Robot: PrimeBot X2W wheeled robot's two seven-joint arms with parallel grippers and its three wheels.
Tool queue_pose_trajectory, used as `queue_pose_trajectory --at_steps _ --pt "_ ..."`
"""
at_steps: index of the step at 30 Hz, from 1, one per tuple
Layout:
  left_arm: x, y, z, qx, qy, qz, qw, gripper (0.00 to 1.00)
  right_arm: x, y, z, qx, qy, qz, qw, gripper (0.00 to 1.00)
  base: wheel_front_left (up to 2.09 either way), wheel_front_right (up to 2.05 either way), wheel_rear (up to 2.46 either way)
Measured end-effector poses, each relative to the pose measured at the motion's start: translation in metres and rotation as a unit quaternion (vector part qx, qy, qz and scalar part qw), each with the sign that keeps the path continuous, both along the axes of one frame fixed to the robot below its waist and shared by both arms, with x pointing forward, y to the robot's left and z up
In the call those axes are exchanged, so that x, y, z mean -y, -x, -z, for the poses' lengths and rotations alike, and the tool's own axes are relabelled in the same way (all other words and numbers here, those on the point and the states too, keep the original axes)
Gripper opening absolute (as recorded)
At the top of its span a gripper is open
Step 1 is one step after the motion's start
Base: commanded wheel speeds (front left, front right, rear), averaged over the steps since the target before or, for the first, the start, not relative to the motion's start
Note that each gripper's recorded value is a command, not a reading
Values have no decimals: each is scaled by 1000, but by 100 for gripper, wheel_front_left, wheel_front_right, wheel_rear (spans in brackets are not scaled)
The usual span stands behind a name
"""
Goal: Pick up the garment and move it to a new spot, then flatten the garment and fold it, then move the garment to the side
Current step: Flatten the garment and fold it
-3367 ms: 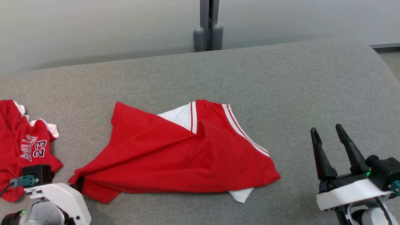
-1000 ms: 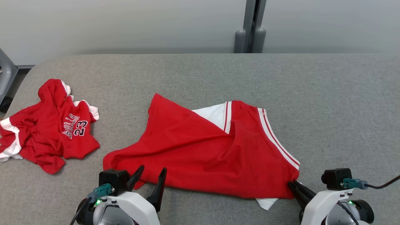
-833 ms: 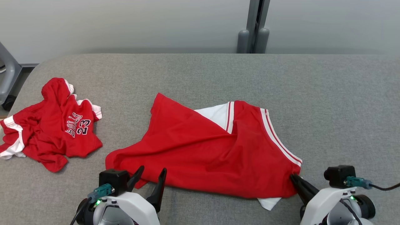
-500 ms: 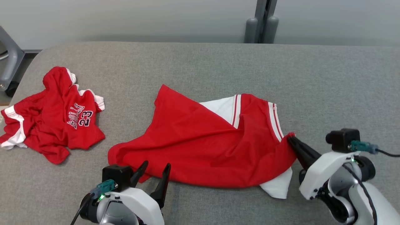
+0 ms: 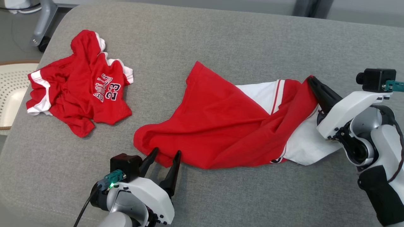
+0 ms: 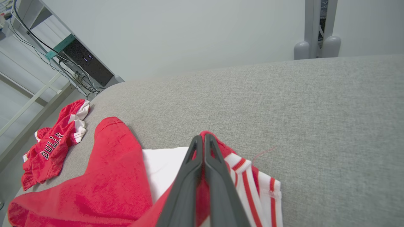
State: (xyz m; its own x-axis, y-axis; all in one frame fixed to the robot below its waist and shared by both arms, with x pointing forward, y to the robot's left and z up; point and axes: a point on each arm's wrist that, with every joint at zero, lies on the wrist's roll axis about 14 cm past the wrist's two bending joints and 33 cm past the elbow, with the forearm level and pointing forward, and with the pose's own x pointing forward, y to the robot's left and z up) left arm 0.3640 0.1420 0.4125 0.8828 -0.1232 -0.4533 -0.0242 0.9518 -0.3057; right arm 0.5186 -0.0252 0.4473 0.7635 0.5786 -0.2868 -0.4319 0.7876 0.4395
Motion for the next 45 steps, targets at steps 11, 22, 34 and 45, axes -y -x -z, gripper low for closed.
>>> queue_pose_trajectory --at_steps 11,22,34,45 --pt "-1 0 -18 35 -2 -1 999 100 9 9 -8 23 -16 36 999 100 0 0 0" --pt "6 3 -53 100 2 2 995 100 104 73 -16 76 -25 159 984 100 0 0 0" --pt "8 8 -59 107 2 7 994 100 88 112 11 21 0 129 991 100 0 0 0" --pt "-8 12 -46 85 -2 -21 996 100 56 95 58 -70 95 44 992 100 0 0 0"
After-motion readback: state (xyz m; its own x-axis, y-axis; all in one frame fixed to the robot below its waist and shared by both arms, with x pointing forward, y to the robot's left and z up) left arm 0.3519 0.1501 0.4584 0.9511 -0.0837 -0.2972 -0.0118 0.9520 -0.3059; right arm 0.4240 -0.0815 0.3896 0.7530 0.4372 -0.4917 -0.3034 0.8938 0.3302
